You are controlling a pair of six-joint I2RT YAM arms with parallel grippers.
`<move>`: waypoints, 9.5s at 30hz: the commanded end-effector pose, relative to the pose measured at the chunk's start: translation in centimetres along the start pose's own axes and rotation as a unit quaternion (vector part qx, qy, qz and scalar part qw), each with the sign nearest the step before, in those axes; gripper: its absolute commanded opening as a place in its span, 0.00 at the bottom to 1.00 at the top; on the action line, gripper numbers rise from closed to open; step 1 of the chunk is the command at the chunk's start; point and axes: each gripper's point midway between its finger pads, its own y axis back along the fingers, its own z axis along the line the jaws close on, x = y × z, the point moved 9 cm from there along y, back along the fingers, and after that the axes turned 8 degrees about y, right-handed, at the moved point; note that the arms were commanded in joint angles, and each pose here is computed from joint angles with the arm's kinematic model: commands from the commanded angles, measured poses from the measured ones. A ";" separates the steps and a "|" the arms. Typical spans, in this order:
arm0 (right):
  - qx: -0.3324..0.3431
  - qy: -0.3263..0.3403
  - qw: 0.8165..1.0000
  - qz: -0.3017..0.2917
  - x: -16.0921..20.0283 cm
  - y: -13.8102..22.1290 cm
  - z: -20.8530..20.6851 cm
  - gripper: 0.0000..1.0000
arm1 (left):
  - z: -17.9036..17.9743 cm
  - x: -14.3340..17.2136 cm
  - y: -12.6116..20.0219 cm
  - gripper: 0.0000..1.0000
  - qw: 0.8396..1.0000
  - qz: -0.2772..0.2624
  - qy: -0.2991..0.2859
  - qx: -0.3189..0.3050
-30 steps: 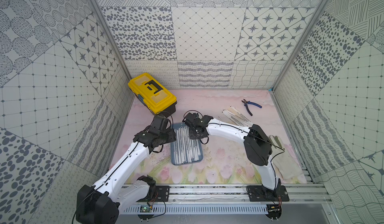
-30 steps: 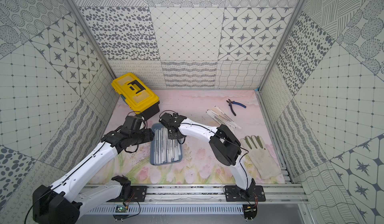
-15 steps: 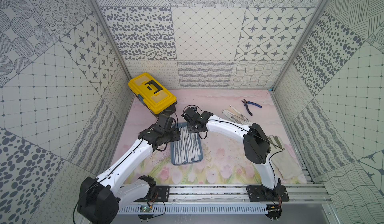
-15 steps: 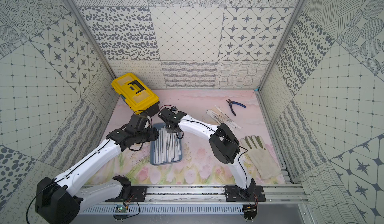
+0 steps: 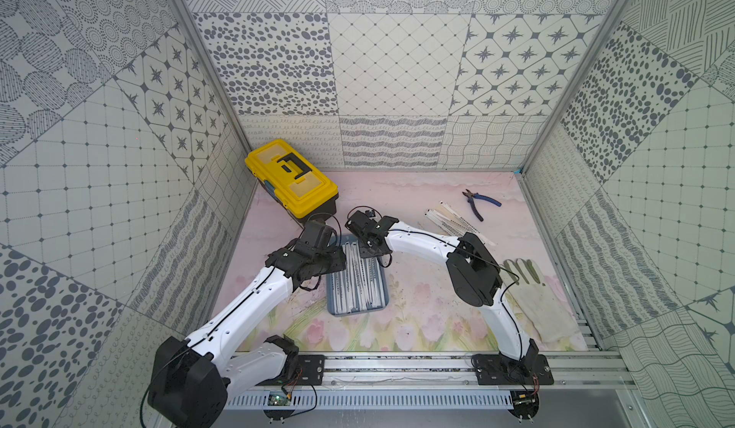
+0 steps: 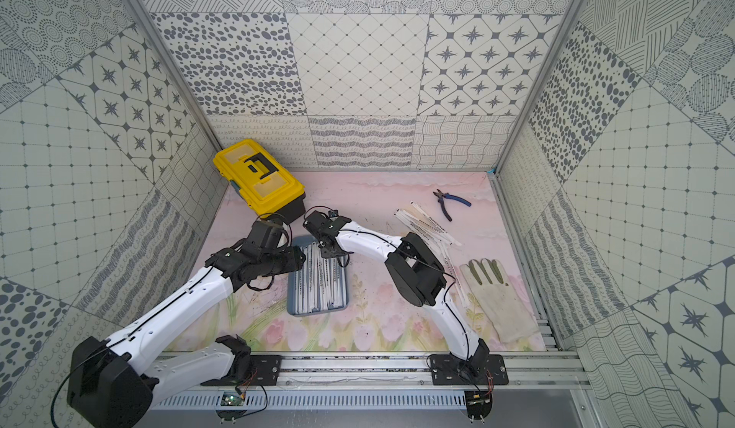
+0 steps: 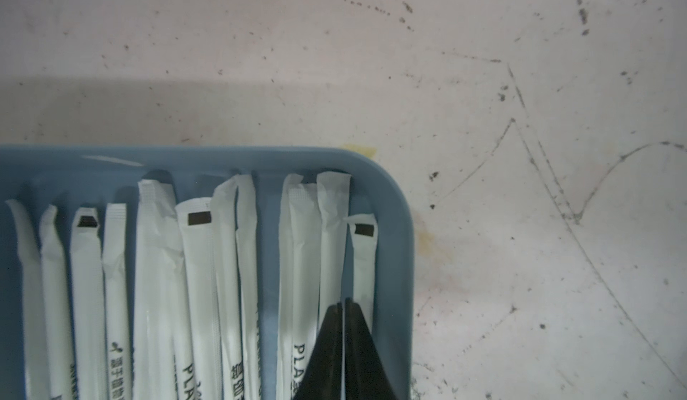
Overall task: Put the straws into the storage box
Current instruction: Adjust the straw in the storage box, then pick up the straw from the center of the board, then place the straw in the storage box, then pick up the straw from the center of the board, then place the straw in the storage box, then move the straw to the center of the board, then pick up the straw from the center of the board.
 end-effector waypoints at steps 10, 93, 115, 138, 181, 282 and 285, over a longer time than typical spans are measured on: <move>-0.057 -0.044 0.997 -0.041 -1.0 7.0 -2.4 0.13 | -1.4 -0.5 0.8 0.60 0.999 -0.016 -0.026 0.012; -0.195 -0.017 0.981 0.011 1.3 5.9 11.0 0.07 | 5.4 -1.0 4.6 0.61 0.986 -0.106 0.085 -0.101; -0.212 -0.036 0.976 0.040 1.0 6.9 10.8 0.31 | 4.2 -1.4 4.0 0.59 0.991 -0.084 0.085 -0.053; 0.088 -0.192 0.966 0.150 13.2 3.7 -29.4 0.41 | -15.8 6.9 -4.9 0.61 0.962 0.064 -0.264 0.040; -0.205 -0.037 0.977 0.033 0.8 3.3 10.7 0.06 | 5.8 -0.8 4.3 0.61 0.982 -0.104 0.066 -0.140; 0.042 -0.202 0.976 0.074 9.5 2.7 -19.2 0.18 | -5.8 2.3 -1.4 0.62 0.987 -0.005 -0.156 -0.035; 0.041 -0.212 0.974 0.071 9.8 3.3 -19.0 0.26 | -5.5 2.3 -1.3 0.62 0.987 -0.006 -0.154 -0.037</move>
